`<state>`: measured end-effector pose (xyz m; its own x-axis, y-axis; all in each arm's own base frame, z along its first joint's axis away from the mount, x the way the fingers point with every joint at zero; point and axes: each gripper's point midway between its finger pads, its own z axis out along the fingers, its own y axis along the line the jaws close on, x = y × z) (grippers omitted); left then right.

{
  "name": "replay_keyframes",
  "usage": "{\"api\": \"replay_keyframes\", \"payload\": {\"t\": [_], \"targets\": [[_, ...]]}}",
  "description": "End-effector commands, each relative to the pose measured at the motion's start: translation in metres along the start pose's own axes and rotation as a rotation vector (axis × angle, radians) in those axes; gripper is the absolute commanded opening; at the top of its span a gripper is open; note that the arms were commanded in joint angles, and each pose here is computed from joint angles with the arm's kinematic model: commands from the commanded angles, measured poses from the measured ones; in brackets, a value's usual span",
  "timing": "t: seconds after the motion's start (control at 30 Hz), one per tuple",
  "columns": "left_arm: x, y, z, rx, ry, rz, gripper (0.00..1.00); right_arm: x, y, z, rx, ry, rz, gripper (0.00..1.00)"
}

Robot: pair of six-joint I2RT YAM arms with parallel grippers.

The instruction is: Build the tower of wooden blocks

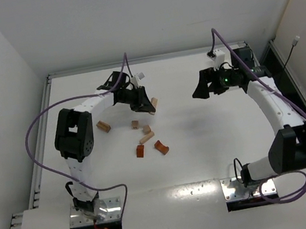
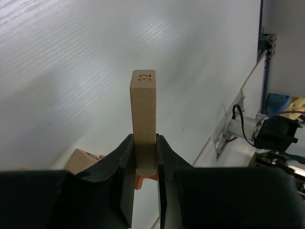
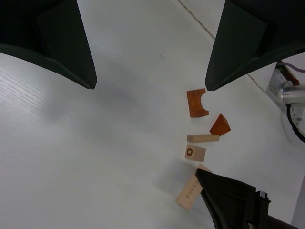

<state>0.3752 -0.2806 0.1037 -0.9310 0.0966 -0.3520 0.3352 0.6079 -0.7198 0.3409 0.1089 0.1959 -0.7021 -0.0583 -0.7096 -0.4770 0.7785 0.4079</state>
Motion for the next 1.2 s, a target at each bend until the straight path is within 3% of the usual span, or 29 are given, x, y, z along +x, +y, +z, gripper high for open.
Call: {"api": "replay_keyframes", "payload": {"t": [0.0, 0.3, 0.37, 0.43, 0.67, 0.83, 1.0, 1.13, 1.17], "targets": [[-0.026, -0.004, -0.002, 0.111, -0.058, -0.051, 0.0, -0.013, 0.004, 0.004, -0.04, -0.032, 0.019, 0.95], [-0.031, 0.055, 0.028, -0.01, -0.061, -0.156, 0.0, -0.024, -0.005, 0.014, -0.041, -0.015, 0.033, 0.95], [-0.037, 0.058, 0.029, -0.029, -0.076, -0.15, 0.08, -0.026, -0.006, 0.015, -0.041, -0.014, 0.033, 0.95], [-0.037, 0.068, 0.034, -0.054, -0.077, -0.17, 0.22, -0.028, -0.008, 0.016, -0.041, -0.014, 0.034, 0.95], [-0.035, 0.094, 0.035, -0.164, -0.088, -0.2, 0.51, -0.03, -0.01, 0.019, -0.041, -0.007, 0.039, 0.95], [-0.034, 0.115, 0.022, -0.264, -0.099, -0.193, 0.53, -0.033, -0.009, 0.018, -0.041, -0.014, 0.034, 0.95], [-0.046, 0.126, -0.019, -0.399, -0.165, -0.151, 0.51, -0.031, -0.008, 0.023, -0.02, -0.001, -0.033, 0.95], [-0.059, 0.103, -0.057, -0.516, -0.212, -0.014, 0.45, -0.032, 0.007, 0.027, 0.109, 0.066, -0.343, 0.89], [-0.06, 0.096, -0.065, -0.546, -0.206, 0.064, 0.43, -0.03, 0.028, 0.034, 0.095, 0.079, -0.436, 0.89]]}}
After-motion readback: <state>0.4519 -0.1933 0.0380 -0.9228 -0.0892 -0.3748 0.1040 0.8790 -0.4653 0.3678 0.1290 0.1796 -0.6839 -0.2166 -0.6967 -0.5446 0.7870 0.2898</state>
